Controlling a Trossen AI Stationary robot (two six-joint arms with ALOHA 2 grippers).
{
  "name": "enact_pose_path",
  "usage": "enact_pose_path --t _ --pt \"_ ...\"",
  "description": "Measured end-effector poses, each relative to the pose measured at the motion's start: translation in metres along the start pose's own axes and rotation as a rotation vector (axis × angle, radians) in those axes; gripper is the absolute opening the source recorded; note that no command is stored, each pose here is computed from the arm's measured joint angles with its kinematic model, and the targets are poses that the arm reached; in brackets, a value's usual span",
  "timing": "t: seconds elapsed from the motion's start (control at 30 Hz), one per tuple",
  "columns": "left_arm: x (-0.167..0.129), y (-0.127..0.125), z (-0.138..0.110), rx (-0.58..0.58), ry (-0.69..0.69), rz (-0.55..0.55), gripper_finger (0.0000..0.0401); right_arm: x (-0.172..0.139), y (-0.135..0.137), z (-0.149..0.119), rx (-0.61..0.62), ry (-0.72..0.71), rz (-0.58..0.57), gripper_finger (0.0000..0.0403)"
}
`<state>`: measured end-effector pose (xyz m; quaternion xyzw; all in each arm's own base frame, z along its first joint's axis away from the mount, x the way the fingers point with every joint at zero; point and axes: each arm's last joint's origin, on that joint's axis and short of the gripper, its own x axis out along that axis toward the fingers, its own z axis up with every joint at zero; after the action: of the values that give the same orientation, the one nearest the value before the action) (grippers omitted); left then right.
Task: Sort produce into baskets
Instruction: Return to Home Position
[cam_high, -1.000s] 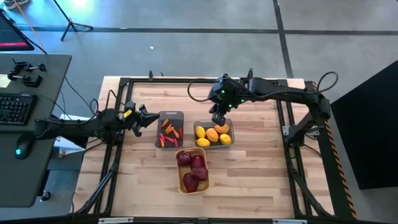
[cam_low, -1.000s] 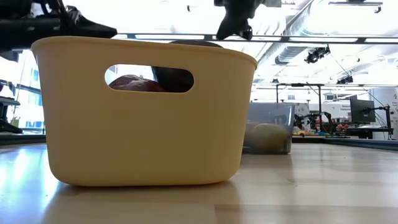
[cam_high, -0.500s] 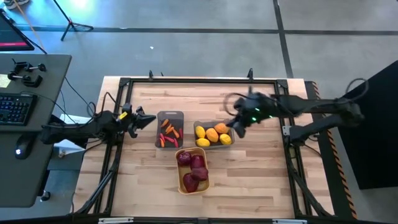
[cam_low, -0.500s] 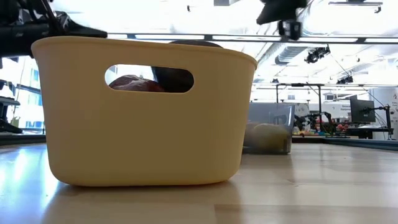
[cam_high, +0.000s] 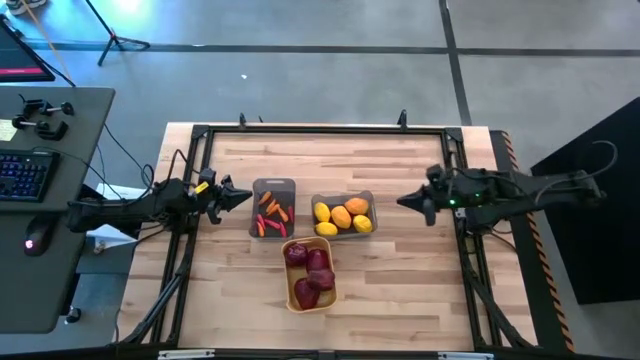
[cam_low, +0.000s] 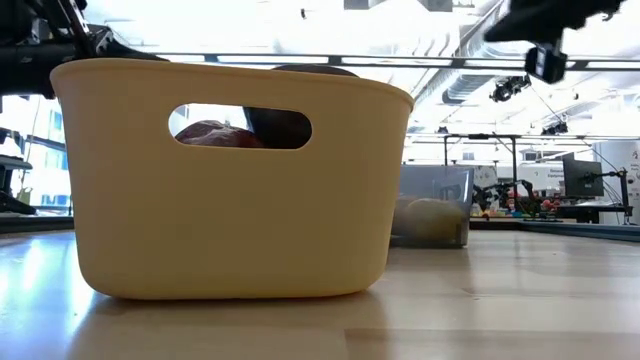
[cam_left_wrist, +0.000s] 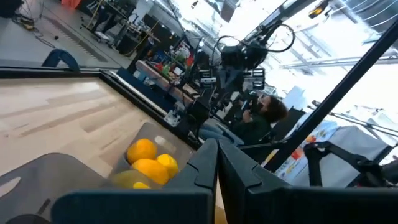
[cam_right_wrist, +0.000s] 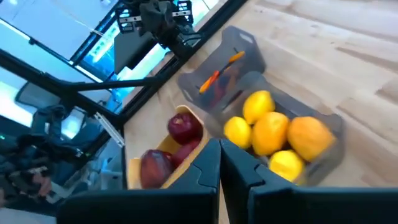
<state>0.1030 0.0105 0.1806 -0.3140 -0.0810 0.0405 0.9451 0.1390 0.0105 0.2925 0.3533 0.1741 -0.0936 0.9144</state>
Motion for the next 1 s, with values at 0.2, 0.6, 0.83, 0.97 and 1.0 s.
enact_pose_path --t 0.2,0.6,0.83,0.97,1.0 --pt "0.000 0.000 0.000 0.029 0.003 0.002 0.0000 -0.013 -0.024 -0.022 -0.108 -0.098 0.109 0.0000" --pt "0.000 0.000 0.000 0.028 0.002 0.001 0.0000 -0.014 -0.053 -0.049 -0.339 -0.272 0.337 0.0000" --pt "0.000 0.000 0.000 0.028 0.002 0.001 0.0000 -0.010 -0.069 -0.068 -0.377 -0.274 0.393 0.0000" --pt "0.000 0.000 0.000 0.028 0.002 0.001 0.0000 -0.009 -0.076 -0.076 -0.414 -0.312 0.394 0.0000" --pt "0.000 0.000 0.000 0.028 0.002 0.001 0.0000 -0.007 -0.077 -0.077 -0.422 -0.315 0.393 0.0000"
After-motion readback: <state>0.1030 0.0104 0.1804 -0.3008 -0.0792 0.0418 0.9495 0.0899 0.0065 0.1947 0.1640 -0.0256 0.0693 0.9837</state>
